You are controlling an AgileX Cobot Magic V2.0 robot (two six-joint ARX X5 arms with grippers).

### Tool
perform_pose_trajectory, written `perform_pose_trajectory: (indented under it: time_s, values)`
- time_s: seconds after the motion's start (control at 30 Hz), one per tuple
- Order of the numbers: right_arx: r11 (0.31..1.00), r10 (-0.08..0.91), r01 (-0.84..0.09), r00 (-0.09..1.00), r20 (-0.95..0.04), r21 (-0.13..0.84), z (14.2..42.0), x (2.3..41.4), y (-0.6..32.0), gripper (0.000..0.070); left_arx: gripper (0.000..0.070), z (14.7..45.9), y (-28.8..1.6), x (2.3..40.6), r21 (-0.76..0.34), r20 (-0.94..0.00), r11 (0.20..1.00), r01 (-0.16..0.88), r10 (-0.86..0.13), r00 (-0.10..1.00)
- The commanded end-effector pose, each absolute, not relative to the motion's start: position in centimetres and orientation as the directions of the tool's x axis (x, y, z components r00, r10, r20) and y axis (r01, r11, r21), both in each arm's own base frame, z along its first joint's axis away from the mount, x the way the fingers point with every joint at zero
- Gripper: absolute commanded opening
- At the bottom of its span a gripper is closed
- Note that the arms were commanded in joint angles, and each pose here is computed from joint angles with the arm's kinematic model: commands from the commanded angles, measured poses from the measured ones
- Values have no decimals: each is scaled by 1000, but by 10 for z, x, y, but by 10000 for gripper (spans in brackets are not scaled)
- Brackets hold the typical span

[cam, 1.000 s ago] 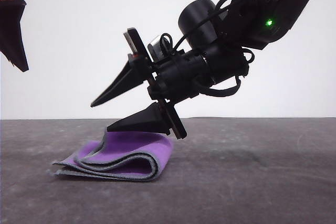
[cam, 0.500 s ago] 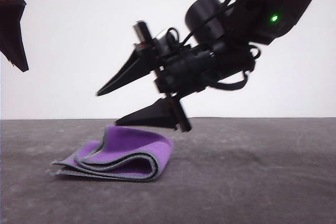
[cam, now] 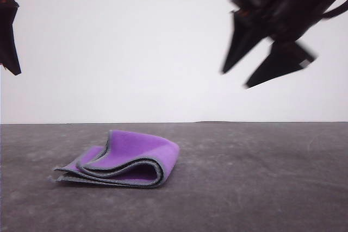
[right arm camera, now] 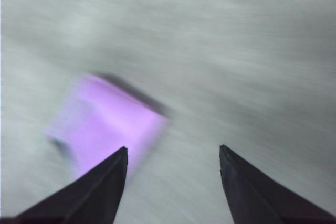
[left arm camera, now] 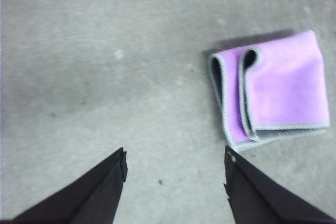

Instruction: Fold clothes

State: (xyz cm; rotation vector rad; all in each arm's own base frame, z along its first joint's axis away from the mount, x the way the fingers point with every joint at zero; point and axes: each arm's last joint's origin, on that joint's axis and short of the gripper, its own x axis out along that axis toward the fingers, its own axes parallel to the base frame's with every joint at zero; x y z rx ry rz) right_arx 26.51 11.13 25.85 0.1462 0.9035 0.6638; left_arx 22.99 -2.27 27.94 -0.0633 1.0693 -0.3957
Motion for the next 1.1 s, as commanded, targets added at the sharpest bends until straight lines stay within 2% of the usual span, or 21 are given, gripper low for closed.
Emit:
perform_pose_trajectory:
  time_s: [0.0,0.2,0.37,0.63,0.67,0.7,0.73,0.77,0.8,0.93,1.07]
  values:
    - [814,532,-517,482,-696,264,271,259,105,349,355,280,-20,232,-228,-839,929,291,-340,425]
    - [899,372,-424,605,-704,111,302,225,80,349,355,280,-10,233,-229,-838,940,251,-322,441]
    - [932,287,-359,655,-699,47,316,204,66,349,355,280,-9,233,-229,-836,942,246,-320,445]
    - [937,276,-347,663,-696,42,320,196,62,348,353,280,-9,234,-237,-833,943,232,-320,451]
    - [937,276,-347,661,-698,42,320,196,62,307,322,280,-9,234,-237,-833,943,232,-320,451]
    - [936,276,-348,659,-700,42,320,196,62,227,246,280,-9,234,-237,-833,943,232,-320,451]
    - [936,275,-350,656,-703,40,319,196,62,101,115,280,-9,234,-237,-833,943,232,-320,451]
    - [935,275,-354,654,-705,36,319,196,62,35,48,280,-9,234,-237,-833,943,233,-320,452]
    - [934,274,-357,652,-707,33,319,195,62,4,14,280,-9,234,-236,-832,943,233,-320,453]
    - [933,274,-358,657,-702,29,319,196,62,9,10,281,-9,235,-235,-828,943,235,-321,459]
    - [934,276,-356,659,-699,33,320,196,62,9,13,281,-9,235,-262,-830,947,188,-320,457]
